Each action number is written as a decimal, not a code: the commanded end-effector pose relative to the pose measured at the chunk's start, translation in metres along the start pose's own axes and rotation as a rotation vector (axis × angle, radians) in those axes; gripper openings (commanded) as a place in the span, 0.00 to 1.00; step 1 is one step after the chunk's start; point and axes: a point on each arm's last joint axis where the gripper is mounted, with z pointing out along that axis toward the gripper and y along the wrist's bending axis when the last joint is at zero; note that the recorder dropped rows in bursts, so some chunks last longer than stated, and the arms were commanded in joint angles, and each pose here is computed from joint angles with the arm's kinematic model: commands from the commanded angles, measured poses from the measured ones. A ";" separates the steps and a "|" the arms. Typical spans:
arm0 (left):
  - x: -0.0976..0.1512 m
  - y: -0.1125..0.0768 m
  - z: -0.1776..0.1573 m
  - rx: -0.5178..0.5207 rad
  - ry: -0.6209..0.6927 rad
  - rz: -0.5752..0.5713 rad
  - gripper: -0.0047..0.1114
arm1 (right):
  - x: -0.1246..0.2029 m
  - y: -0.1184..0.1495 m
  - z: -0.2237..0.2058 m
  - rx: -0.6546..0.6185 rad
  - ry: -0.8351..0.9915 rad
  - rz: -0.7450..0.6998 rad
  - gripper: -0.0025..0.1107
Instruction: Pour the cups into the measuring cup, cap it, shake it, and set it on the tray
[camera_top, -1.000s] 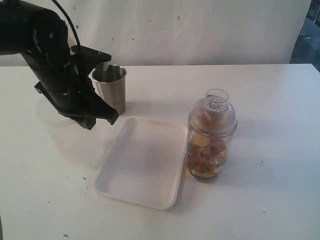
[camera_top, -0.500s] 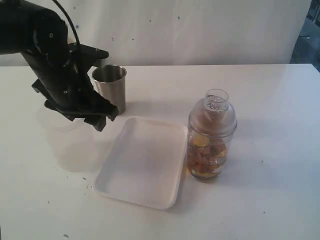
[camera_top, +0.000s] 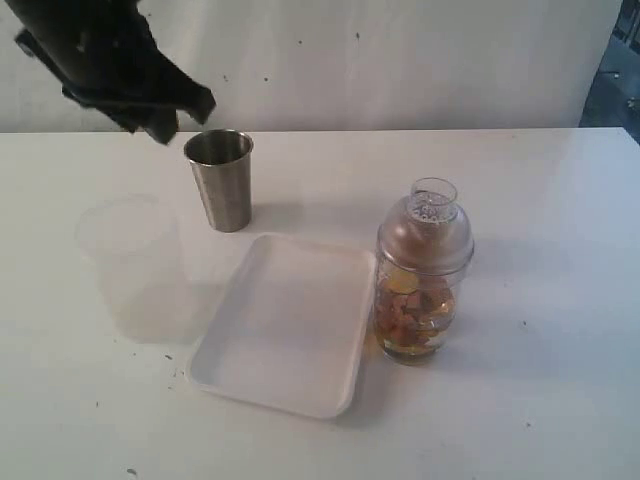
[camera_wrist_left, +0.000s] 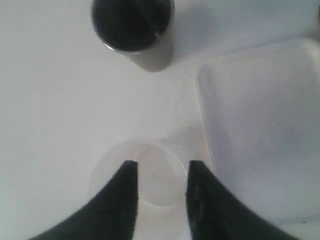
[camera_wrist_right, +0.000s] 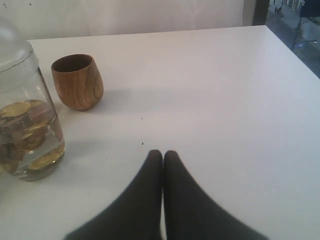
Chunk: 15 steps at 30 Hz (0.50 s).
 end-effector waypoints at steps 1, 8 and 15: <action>0.002 0.009 -0.052 -0.019 -0.161 -0.051 0.04 | 0.001 0.000 0.000 0.003 -0.004 0.007 0.02; 0.018 0.012 -0.124 0.067 -0.439 -0.115 0.05 | 0.001 0.000 0.000 0.003 -0.004 0.007 0.02; 0.064 0.013 -0.167 0.125 -0.787 -0.133 0.05 | 0.001 0.000 0.000 0.003 -0.004 0.007 0.02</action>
